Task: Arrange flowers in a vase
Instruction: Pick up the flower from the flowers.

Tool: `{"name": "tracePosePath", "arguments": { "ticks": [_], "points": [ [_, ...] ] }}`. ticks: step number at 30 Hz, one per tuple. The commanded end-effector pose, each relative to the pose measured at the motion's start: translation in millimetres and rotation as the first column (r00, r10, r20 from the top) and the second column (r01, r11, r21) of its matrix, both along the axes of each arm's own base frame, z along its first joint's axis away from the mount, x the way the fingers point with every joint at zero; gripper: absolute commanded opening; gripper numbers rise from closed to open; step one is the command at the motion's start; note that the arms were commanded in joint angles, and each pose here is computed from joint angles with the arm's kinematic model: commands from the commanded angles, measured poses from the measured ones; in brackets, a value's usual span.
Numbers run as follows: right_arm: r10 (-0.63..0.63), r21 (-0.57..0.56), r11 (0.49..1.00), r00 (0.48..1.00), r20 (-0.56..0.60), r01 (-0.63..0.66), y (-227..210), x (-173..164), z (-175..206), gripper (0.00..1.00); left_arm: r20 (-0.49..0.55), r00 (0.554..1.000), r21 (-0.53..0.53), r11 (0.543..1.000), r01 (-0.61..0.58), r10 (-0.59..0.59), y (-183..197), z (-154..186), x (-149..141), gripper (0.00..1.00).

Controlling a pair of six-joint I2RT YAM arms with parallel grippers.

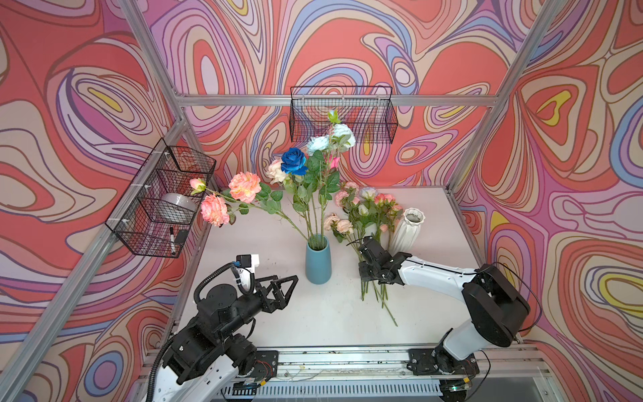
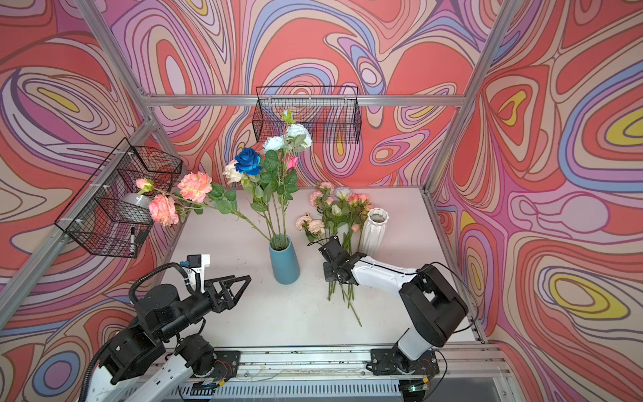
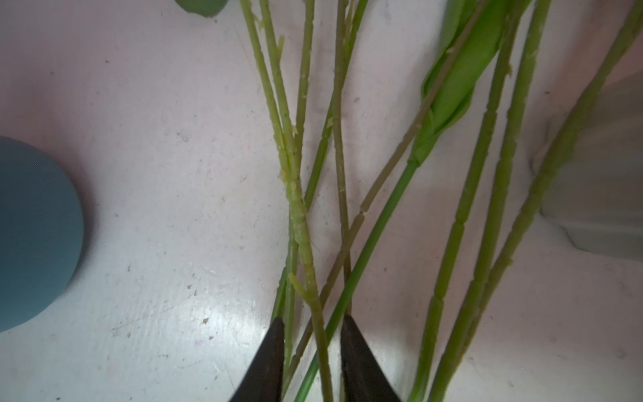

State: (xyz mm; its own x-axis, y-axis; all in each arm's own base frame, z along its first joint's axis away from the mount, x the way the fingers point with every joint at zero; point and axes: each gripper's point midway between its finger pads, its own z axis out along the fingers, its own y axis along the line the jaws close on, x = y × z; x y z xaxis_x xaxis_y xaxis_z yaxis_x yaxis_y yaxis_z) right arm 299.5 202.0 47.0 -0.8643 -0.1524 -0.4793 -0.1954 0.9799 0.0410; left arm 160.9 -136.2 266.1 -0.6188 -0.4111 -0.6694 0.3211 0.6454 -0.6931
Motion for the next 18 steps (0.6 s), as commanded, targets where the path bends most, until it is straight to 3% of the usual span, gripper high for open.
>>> {"name": "tracePosePath", "arguments": {
  "ticks": [1,12,18],
  "points": [
    [-0.009,-0.037,0.999,1.000,-0.006,0.009,-7,1,-3,0.25,0.003,1.000,-0.018,1.000,0.003,-0.003,-1,0,-1,0.98],
    [0.033,0.003,0.999,0.999,-0.022,-0.033,0,-3,-3,0.01,0.009,1.000,-0.025,1.000,0.018,-0.017,-3,4,-2,0.98],
    [0.079,0.098,0.992,0.996,0.042,-0.083,11,-6,28,0.00,0.018,0.999,-0.039,0.998,0.039,-0.038,-7,11,-3,0.98]
  ]
}}
